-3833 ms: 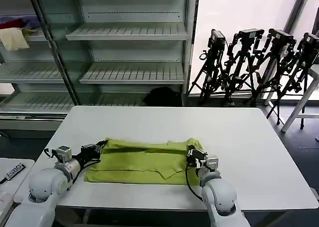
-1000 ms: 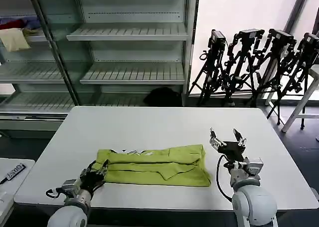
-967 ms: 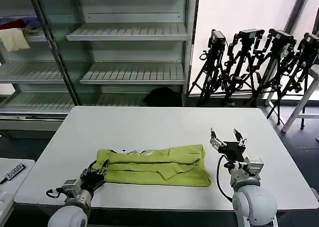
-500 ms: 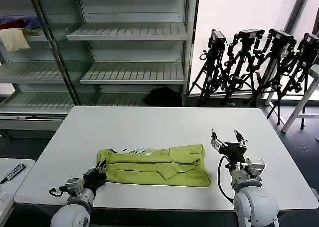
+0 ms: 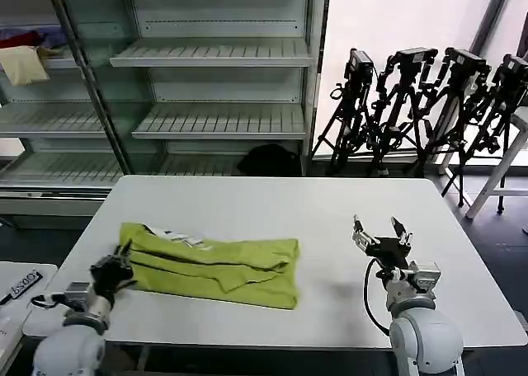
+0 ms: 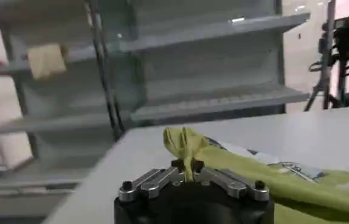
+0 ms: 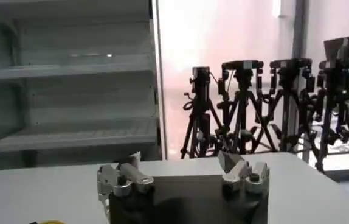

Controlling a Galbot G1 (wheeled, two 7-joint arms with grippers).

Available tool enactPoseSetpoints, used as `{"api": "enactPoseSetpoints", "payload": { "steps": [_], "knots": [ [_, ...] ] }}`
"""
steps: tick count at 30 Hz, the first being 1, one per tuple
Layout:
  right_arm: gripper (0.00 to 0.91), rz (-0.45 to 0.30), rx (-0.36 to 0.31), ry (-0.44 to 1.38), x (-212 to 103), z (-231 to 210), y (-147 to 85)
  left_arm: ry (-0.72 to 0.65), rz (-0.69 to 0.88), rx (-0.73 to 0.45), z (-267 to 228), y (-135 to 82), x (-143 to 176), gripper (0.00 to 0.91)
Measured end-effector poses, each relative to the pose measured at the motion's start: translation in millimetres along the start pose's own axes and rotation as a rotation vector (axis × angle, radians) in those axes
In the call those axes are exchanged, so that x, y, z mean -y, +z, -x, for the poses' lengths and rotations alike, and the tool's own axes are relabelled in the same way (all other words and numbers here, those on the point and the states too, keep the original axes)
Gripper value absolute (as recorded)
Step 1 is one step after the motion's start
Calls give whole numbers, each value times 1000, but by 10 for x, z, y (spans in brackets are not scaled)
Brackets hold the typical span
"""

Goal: Fold and organize the clothes.

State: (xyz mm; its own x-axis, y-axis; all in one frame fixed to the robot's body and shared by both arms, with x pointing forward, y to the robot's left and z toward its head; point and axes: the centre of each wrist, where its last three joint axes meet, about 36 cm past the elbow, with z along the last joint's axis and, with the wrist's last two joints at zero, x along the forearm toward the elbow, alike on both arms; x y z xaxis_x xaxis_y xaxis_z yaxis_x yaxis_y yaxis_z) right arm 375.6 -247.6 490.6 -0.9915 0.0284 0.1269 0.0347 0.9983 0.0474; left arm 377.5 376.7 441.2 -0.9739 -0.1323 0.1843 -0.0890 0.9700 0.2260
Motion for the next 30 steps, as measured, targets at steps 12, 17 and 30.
{"api": "enactPoseSetpoints", "payload": {
  "steps": [12,17,30],
  "knots": [
    [907,3,-17,24,69,-34,78,-34,249,102,38,-479,-467,0],
    [907,0,-24,37,105,-57,97,31,275,122,-55,-505,-99,0],
    [907,3,-43,52,132,-65,161,264,236,92,-251,-364,990,0]
  ]
}}
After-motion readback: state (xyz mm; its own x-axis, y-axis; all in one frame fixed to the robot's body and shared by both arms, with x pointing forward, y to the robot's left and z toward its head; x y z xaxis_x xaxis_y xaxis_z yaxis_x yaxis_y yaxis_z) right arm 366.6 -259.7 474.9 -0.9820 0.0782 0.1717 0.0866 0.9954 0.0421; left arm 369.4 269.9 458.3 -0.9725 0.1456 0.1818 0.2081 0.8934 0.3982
